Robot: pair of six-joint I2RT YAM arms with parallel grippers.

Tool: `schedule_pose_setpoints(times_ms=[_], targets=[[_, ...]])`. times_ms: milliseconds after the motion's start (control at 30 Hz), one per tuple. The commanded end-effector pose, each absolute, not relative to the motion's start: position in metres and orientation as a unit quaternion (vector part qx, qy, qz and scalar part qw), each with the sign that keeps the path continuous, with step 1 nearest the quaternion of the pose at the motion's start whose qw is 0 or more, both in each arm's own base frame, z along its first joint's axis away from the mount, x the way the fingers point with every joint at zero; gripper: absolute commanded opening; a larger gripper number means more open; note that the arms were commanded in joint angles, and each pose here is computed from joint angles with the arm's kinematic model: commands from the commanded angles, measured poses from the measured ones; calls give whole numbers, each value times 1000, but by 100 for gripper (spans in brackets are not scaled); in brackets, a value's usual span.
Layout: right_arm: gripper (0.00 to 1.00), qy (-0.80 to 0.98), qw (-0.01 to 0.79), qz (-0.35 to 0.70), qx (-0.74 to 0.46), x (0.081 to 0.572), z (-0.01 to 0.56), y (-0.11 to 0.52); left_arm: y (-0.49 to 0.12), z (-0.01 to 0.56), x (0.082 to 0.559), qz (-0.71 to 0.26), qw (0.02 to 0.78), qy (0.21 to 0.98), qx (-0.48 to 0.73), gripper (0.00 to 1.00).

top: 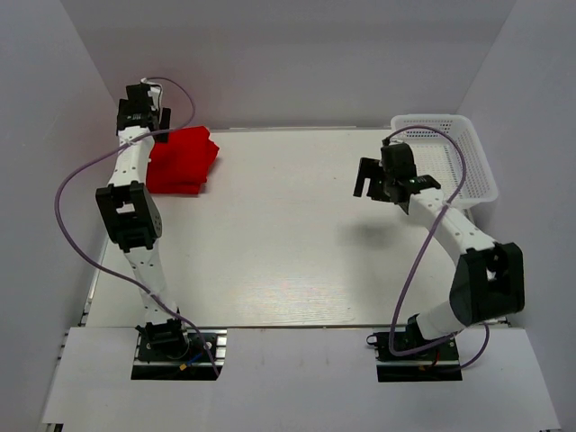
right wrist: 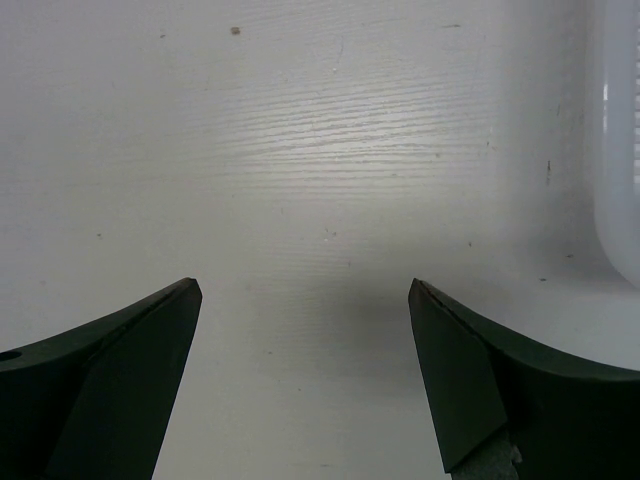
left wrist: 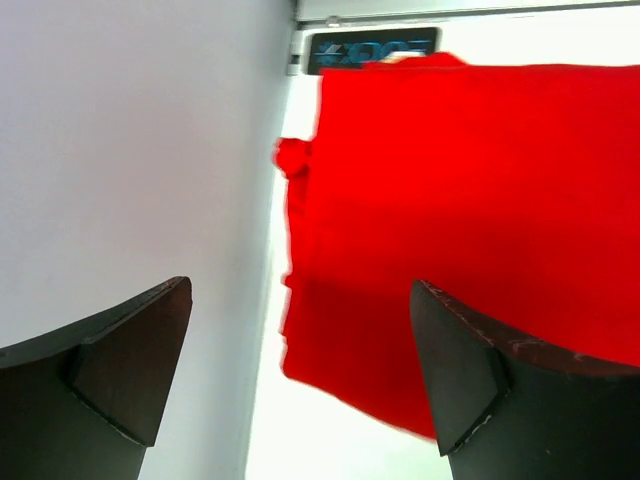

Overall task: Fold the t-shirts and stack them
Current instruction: Put the neatly folded tshirt into the corner of the board with the left arm

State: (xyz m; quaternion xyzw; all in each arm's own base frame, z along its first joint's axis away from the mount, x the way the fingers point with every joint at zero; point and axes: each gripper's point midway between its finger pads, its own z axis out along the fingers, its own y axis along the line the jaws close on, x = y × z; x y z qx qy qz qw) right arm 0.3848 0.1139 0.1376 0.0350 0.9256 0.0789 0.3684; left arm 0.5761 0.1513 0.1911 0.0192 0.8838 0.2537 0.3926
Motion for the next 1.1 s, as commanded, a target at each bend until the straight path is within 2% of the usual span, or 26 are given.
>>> schedule_pose_setpoints(times_ms=[0,100,233,300,333,400,433,500,533,633,767,1067], targets=[[90,907,408,94,31,374,166,113,116,271,559,189,465,865,6,100],[90,903,416,106,33,362,170,112,83,274,540,89,469,878,-34,100],[90,901,417,111,33,343,165,108,17,248,506,-32,427,903,-32,100],[90,899,423,104,35,335,164,101,-7,239,491,-54,421,904,-40,100],[90,903,416,102,36,329,155,100,-32,215,481,-69,408,909,-49,100],[90,900,423,101,38,320,154,96,-75,225,458,-101,424,900,-22,100],[90,898,425,105,37,318,155,97,-90,201,440,-116,399,909,-20,100],[90,894,431,119,31,310,157,99,-114,210,420,-135,417,899,-6,100],[90,894,431,120,28,308,156,99,-138,194,400,-148,395,907,12,100],[90,886,440,147,24,297,156,105,-177,194,363,-169,398,900,51,100],[90,887,435,151,36,291,140,104,-191,186,337,-153,386,908,53,100],[90,879,445,155,66,283,140,97,-205,176,321,-136,384,910,73,100]])
